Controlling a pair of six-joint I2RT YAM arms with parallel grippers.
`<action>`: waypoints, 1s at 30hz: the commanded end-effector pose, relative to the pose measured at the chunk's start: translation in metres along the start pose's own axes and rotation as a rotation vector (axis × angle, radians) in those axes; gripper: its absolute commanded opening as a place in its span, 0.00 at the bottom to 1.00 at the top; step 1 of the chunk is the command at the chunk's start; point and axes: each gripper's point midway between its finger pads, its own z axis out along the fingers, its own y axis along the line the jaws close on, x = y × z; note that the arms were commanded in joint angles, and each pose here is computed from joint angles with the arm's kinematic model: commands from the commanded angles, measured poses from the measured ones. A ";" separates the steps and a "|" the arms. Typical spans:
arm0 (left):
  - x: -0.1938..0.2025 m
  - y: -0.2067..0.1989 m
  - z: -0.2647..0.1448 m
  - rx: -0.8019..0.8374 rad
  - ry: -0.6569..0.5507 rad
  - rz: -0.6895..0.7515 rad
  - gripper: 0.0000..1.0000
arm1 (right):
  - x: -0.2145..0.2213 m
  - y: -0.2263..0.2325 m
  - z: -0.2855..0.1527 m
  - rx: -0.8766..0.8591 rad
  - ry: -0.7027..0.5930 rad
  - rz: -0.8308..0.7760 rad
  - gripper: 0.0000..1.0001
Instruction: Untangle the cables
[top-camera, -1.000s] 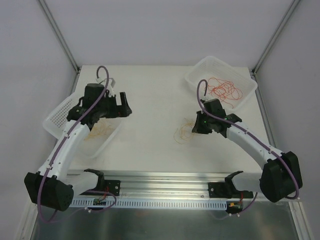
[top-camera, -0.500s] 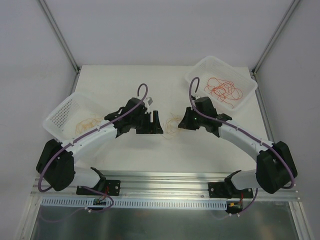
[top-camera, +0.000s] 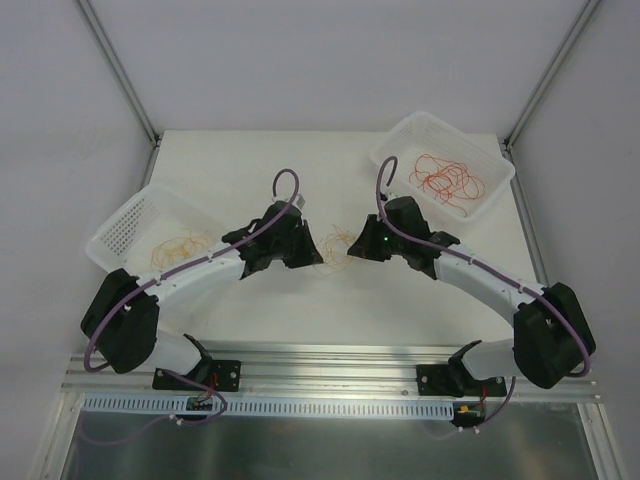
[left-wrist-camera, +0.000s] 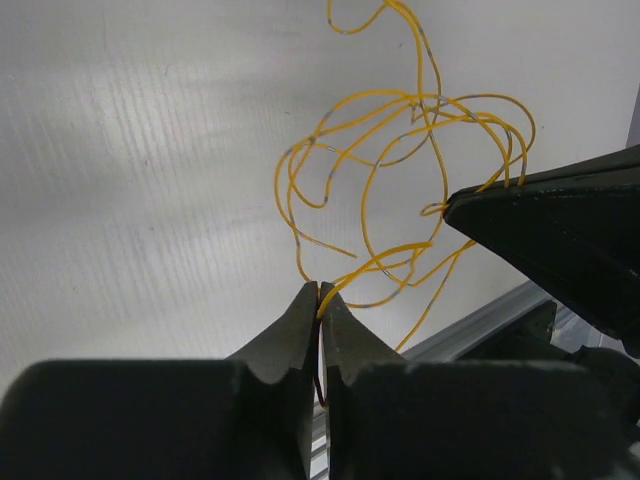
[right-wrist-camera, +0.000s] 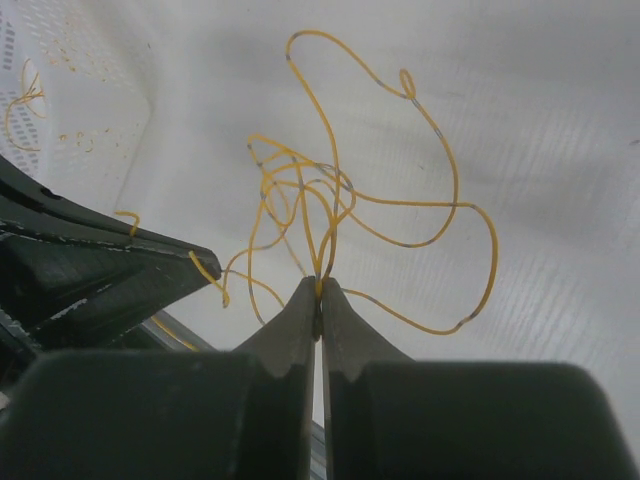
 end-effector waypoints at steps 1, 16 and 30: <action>-0.011 -0.003 -0.009 0.011 -0.077 0.002 0.00 | -0.004 -0.006 -0.009 0.032 -0.048 -0.021 0.02; -0.010 0.007 -0.028 0.001 -0.084 0.215 0.00 | -0.011 -0.077 -0.059 0.419 -0.055 -0.117 0.47; 0.003 -0.010 -0.020 0.057 -0.005 0.197 0.00 | 0.000 0.015 -0.035 0.100 0.081 -0.151 0.54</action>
